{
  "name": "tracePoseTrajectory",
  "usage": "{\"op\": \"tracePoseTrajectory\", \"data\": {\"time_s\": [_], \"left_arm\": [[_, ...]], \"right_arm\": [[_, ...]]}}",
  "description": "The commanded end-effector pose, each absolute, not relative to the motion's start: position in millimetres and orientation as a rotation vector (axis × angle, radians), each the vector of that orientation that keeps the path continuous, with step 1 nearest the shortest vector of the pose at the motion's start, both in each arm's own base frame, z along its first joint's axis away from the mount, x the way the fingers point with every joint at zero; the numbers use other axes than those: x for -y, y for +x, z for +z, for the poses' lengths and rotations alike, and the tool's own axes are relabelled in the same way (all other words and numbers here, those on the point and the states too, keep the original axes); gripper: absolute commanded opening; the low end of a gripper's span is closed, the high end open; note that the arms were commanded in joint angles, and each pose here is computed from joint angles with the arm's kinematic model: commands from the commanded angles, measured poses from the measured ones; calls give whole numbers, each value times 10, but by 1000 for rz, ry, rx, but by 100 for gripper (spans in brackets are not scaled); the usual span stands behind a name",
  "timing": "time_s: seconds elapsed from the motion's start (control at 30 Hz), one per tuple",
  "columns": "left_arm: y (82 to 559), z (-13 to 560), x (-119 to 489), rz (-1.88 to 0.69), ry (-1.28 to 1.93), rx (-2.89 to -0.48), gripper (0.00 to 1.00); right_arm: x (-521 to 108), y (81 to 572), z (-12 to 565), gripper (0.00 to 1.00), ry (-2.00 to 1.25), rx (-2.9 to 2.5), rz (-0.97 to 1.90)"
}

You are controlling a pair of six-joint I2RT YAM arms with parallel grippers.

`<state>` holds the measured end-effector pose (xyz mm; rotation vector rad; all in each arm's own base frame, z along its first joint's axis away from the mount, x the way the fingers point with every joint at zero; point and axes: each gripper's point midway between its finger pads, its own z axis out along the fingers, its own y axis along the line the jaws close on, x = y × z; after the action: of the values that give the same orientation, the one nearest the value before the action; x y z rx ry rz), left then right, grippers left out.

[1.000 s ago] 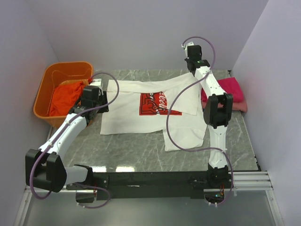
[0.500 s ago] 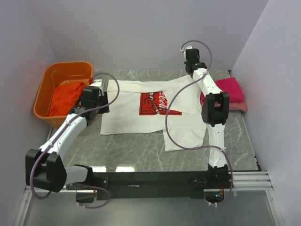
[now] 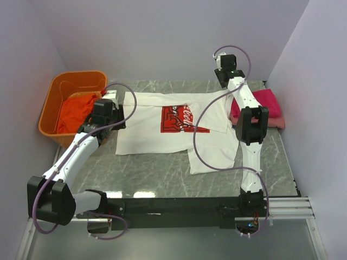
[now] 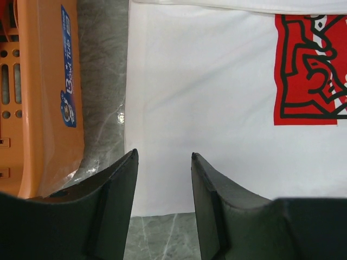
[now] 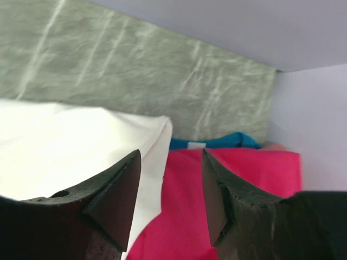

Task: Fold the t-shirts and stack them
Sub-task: Fold the tshirt

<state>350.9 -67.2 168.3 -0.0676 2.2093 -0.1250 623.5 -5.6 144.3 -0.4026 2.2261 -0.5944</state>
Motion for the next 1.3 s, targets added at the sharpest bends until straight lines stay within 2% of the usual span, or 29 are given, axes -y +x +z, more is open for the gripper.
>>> {"op": "tracePoseTrajectory", "data": {"time_s": [0.0,0.23,0.67,1.27], "left_arm": [[3520,1815,716,-160,-32,-2153,50],[3498,1843,754,-187,-16,-2146,50],[3491,1849,769,-196,-9,-2147,50],[3495,1820,762,-190,-12,-2156,50]], "right_arm": [[29,6067,1899,55,-327,-2226,-349],[16,5880,1499,51,-249,-2369,-66],[109,5723,1274,41,-158,-2452,177],[154,5651,1093,38,-134,-2505,174]]}}
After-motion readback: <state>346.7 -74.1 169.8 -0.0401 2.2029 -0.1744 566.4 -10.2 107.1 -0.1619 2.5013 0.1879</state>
